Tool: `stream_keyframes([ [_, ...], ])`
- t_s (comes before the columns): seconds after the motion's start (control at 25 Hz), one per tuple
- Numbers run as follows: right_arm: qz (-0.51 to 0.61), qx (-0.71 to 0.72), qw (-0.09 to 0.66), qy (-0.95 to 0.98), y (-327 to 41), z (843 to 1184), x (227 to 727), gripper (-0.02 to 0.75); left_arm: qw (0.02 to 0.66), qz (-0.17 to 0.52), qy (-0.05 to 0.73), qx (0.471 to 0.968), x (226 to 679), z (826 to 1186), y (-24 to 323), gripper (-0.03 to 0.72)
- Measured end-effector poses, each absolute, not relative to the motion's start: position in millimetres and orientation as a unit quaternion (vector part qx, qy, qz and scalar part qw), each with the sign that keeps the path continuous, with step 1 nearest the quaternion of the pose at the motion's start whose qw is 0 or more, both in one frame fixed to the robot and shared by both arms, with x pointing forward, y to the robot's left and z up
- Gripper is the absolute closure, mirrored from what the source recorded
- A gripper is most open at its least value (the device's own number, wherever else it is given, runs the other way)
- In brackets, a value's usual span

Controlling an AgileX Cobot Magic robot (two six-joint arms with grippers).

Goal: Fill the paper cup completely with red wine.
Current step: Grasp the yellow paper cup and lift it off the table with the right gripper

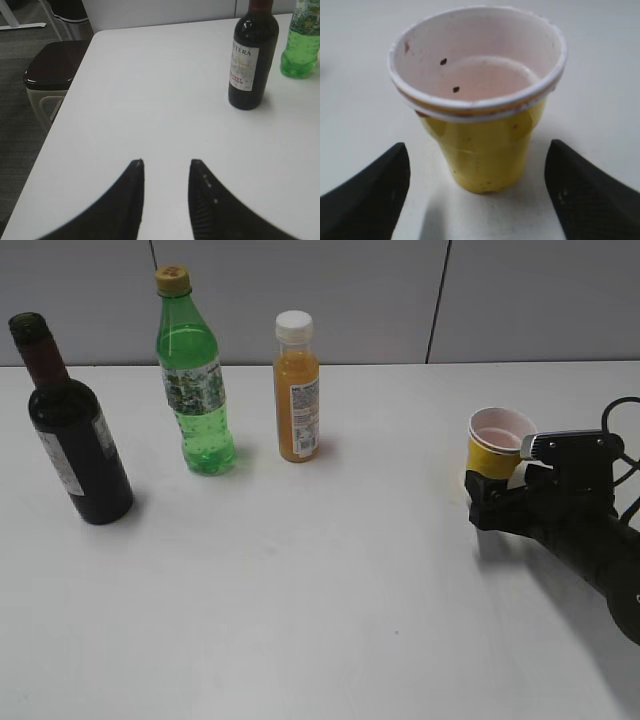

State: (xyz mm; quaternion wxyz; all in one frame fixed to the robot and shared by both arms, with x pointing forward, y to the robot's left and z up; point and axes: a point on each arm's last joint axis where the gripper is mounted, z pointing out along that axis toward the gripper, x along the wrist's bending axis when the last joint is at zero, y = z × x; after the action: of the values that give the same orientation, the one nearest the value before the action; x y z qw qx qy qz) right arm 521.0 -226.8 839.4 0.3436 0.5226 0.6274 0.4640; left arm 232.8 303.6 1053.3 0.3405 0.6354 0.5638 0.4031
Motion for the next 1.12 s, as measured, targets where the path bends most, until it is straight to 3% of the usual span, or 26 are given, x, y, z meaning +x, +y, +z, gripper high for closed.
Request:
stream_keyframes([
  [1.12, 0.478, 0.516, 0.355, 0.616, -215.4, 805.0, 566.4, 0.136, 0.341, 0.403, 0.564, 0.635, 232.8, 1053.3, 303.6, 0.458],
])
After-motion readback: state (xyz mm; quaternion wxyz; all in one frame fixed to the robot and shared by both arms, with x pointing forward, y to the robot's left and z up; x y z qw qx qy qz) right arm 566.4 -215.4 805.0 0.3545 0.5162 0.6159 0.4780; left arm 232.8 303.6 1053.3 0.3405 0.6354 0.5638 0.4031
